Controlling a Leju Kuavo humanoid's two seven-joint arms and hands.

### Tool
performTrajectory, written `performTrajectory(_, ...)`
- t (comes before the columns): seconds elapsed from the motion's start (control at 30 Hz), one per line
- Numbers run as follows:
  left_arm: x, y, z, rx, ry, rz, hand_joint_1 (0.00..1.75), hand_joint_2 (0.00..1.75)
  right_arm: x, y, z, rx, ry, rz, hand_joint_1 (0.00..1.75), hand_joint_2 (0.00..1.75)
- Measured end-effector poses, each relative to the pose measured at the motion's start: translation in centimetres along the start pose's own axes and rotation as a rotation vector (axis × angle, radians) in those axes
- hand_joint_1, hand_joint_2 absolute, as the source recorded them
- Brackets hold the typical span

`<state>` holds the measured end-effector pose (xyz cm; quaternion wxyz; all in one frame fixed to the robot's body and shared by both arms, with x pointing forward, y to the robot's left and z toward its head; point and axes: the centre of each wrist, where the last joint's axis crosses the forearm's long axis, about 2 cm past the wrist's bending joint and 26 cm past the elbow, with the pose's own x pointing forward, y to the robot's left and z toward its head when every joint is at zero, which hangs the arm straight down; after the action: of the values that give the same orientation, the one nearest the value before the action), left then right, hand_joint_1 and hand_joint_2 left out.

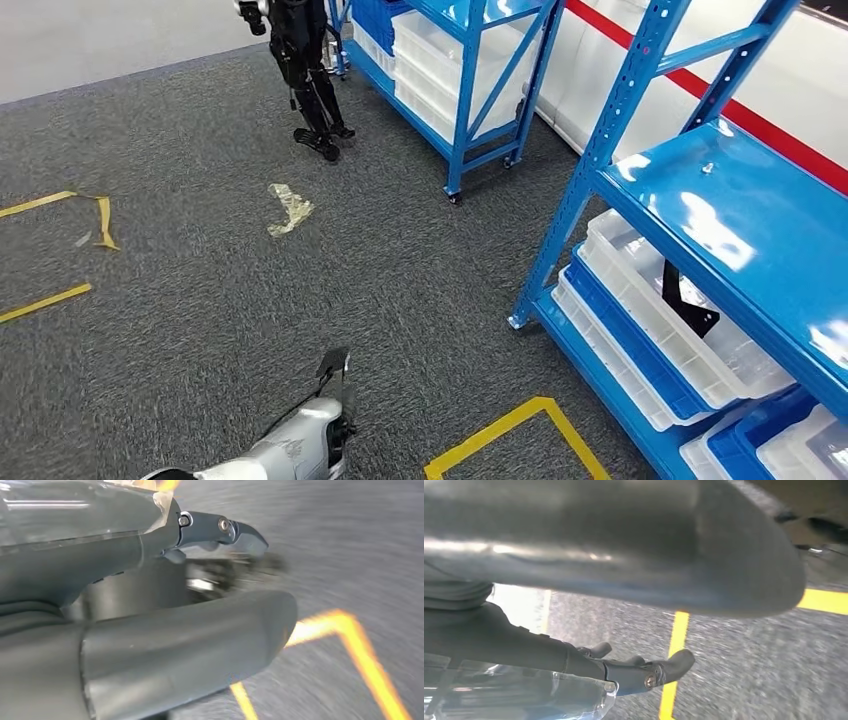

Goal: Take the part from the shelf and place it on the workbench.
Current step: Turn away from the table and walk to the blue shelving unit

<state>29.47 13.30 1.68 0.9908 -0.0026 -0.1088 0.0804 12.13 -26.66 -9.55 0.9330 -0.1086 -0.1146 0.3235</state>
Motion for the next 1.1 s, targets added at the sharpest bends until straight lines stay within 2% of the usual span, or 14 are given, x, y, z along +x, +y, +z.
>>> performTrajectory(0.07, -1.7, 3.1, -1.8, -0.046, -0.151, -0.058, 0.0, 0.0, -1.6, 0.4, 0.0, 0.0, 0.025, -0.098, 0.0, 0.0)
performTrajectory(0.1, -3.1, 4.9, -2.9, -0.049, -0.19, -0.078, 0.0, 0.0, -2.7, 0.7, -0.1, 0.001, 0.039, -0.133, 0.0, 0.0)
performTrajectory(0.2, -6.3, 8.7, -4.6, 0.01, -0.188, -0.102, 0.0, 0.0, -6.5, 1.6, 0.1, 0.005, 0.102, -0.17, 0.0, 0.0)
performTrajectory(0.27, -6.5, 9.2, -4.7, 0.029, -0.192, -0.115, 0.0, 0.0, -7.4, 1.8, 0.1, 0.005, 0.125, -0.176, 0.0, 0.0)
performTrajectory(0.63, -5.3, 8.5, -4.3, 0.045, -0.192, -0.102, 0.0, 0.0, -6.8, 1.1, 0.0, 0.006, 0.131, -0.162, 0.0, 0.0)
performTrajectory(0.8, -2.9, 4.9, -2.5, -0.062, -0.348, -0.126, 0.0, 0.0, -6.5, 0.9, -0.1, 0.004, 0.134, -0.174, 0.0, 0.0)
performTrajectory(0.97, -1.2, 1.3, 0.5, -0.109, -0.399, -0.127, 0.0, 0.0, -6.9, 0.9, 0.0, -0.007, 0.143, -0.184, 0.0, 0.0)
performTrajectory(1.1, -1.4, 0.5, 1.7, -0.139, -0.425, -0.143, 0.0, 0.0, -7.2, 1.1, 0.0, -0.015, 0.141, -0.207, 0.0, 0.0)
